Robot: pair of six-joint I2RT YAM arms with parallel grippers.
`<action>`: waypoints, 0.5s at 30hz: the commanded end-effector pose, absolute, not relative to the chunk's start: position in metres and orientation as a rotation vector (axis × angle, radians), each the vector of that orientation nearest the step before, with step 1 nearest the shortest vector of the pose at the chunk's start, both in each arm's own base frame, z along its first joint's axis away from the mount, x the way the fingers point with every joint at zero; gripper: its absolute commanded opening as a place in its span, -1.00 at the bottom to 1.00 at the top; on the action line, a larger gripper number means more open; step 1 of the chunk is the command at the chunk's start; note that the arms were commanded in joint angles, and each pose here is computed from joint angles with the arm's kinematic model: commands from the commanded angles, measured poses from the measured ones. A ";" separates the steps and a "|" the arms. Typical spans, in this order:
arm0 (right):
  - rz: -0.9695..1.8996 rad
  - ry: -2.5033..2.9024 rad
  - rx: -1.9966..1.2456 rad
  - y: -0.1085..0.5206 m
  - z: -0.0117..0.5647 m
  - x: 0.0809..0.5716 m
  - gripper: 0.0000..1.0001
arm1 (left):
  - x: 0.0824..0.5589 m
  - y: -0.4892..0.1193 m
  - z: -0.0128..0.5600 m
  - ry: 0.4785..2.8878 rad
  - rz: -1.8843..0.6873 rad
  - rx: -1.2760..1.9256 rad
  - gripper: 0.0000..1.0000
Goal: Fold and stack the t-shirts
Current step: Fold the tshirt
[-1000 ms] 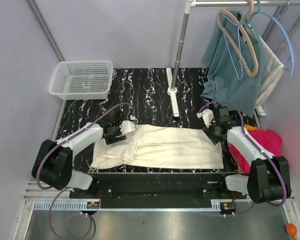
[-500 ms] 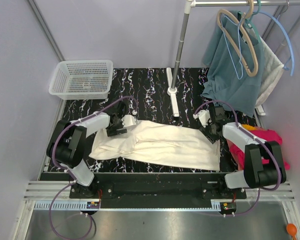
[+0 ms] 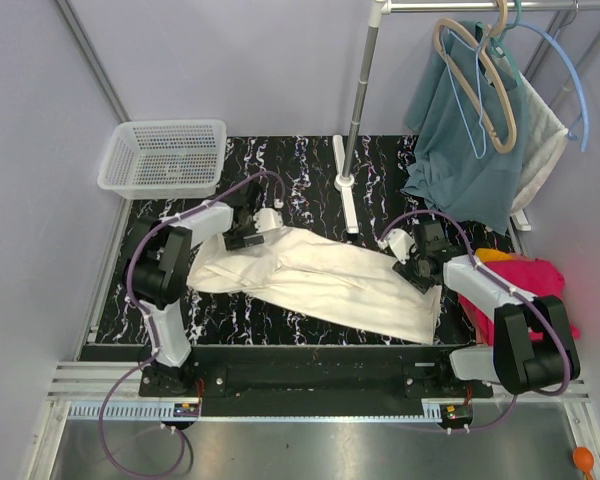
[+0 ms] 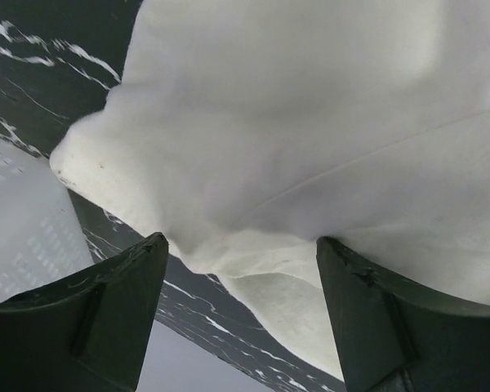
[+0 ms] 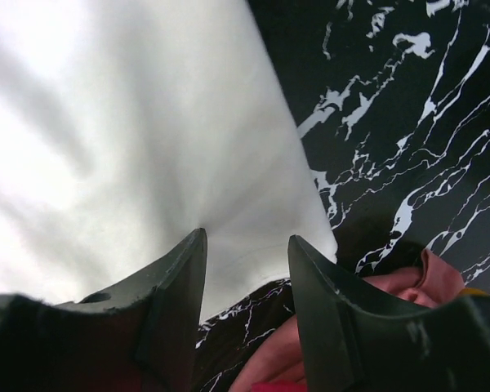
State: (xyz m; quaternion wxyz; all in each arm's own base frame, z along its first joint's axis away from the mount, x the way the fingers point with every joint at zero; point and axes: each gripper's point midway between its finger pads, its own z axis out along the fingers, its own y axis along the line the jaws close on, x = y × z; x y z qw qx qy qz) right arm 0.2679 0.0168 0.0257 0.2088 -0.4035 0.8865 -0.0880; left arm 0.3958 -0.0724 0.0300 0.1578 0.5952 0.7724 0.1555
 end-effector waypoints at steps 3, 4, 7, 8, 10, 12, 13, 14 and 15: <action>-0.177 2.358 -1.315 0.040 0.042 0.248 0.05 | 0.434 -0.109 0.026 2.131 0.425 1.730 0.59; -0.169 2.353 -1.335 0.041 0.043 0.245 0.06 | 0.442 -0.114 0.023 2.121 0.432 1.739 0.59; -0.161 2.329 -1.405 0.043 0.044 0.237 0.06 | 0.458 -0.126 0.020 2.091 0.450 1.762 0.59; -0.162 2.331 -1.429 0.042 0.041 0.233 0.06 | 0.463 -0.129 0.020 2.084 0.456 1.759 0.59; -0.166 2.332 -1.473 0.040 0.035 0.228 0.06 | 0.476 -0.133 0.020 2.071 0.471 1.760 0.59; -0.165 2.335 -1.503 0.038 0.030 0.225 0.06 | 0.484 -0.133 0.018 2.067 0.492 1.761 0.59; -0.164 2.338 -1.516 0.038 0.026 0.223 0.06 | 0.489 -0.135 0.015 2.067 0.496 1.762 0.59; -0.168 2.327 -1.523 0.038 0.025 0.225 0.05 | 0.490 -0.135 0.013 2.066 0.501 1.769 0.58; -0.174 2.316 -1.554 0.037 0.022 0.226 0.05 | 0.491 -0.136 0.012 2.060 0.500 1.777 0.58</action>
